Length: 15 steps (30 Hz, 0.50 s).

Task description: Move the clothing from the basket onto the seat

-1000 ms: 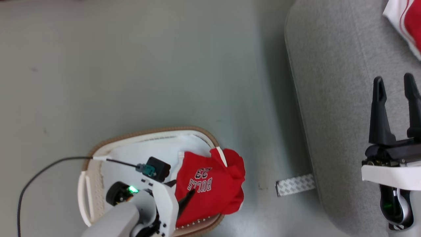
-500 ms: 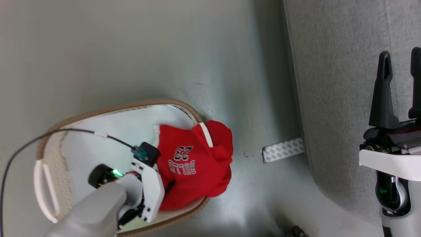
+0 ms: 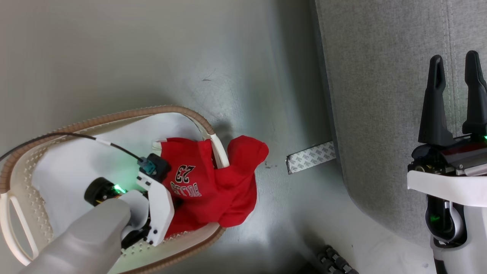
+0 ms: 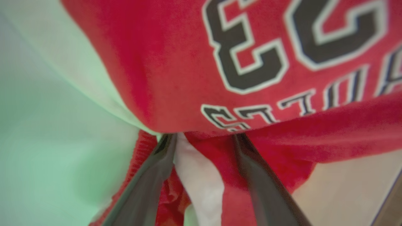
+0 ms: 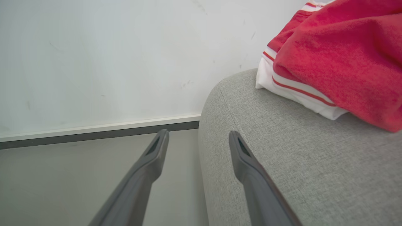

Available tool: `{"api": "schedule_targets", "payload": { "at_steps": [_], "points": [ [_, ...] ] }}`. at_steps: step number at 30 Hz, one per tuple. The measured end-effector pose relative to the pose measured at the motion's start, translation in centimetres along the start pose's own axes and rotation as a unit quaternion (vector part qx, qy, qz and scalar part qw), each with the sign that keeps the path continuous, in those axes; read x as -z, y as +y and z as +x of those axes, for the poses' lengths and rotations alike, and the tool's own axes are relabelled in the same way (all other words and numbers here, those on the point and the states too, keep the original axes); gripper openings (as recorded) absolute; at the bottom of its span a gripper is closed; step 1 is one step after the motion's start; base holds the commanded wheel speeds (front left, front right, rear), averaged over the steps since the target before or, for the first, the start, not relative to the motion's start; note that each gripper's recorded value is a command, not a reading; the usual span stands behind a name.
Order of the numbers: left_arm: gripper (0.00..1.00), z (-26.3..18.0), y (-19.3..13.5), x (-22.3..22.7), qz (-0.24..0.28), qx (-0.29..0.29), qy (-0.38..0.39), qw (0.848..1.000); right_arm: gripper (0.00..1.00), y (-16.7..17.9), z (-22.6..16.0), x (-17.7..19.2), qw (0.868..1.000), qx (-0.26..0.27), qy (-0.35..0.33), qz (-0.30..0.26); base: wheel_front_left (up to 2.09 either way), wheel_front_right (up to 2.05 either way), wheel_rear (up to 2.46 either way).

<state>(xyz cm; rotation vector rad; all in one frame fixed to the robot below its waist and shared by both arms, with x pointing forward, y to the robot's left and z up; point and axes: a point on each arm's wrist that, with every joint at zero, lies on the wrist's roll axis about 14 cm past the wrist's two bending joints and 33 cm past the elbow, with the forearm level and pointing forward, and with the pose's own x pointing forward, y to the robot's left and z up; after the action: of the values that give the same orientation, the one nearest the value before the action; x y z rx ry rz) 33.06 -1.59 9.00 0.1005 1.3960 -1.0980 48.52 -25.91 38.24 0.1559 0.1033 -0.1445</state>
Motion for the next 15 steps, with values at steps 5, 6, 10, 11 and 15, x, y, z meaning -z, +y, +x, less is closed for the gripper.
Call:
{"api": "schedule_targets", "payload": {
  "at_steps": [5, 6, 10, 11, 15],
  "points": [
    [0.0, -0.5, -0.6, -1.2, -0.003, 0.005, -0.026, 1.0, 1.0, 0.2, 0.2, -0.7, 1.0, -0.002, -0.009, 0.004, 0.0, 0.0, 0.0],
    [0.0, -0.6, -0.9, -1.6, -0.004, 0.006, -0.033, 0.999, 1.0, 0.2, 0.2, -0.8, 1.0, -0.003, -0.011, 0.005, 0.0, 0.0, 0.0],
    [0.0, -1.7, -1.8, -3.4, -0.004, 0.006, -0.065, 0.998, 1.0, 0.6, 0.2, -2.0, 1.0, -0.007, -0.024, 0.011, 0.0, 0.0, 0.0],
    [0.0, -2.0, -2.1, -3.9, -0.005, 0.006, -0.074, 0.997, 1.0, 0.7, 0.1, -2.4, 0.999, -0.008, -0.028, 0.012, 0.0, 0.0, 0.0],
    [0.0, -3.6, -3.6, -5.1, -0.012, 0.004, -0.106, 0.994, 1.0, 1.3, 0.0, -4.4, 0.998, -0.015, -0.051, 0.013, 0.0, 0.0, 0.0]
  ]
}}
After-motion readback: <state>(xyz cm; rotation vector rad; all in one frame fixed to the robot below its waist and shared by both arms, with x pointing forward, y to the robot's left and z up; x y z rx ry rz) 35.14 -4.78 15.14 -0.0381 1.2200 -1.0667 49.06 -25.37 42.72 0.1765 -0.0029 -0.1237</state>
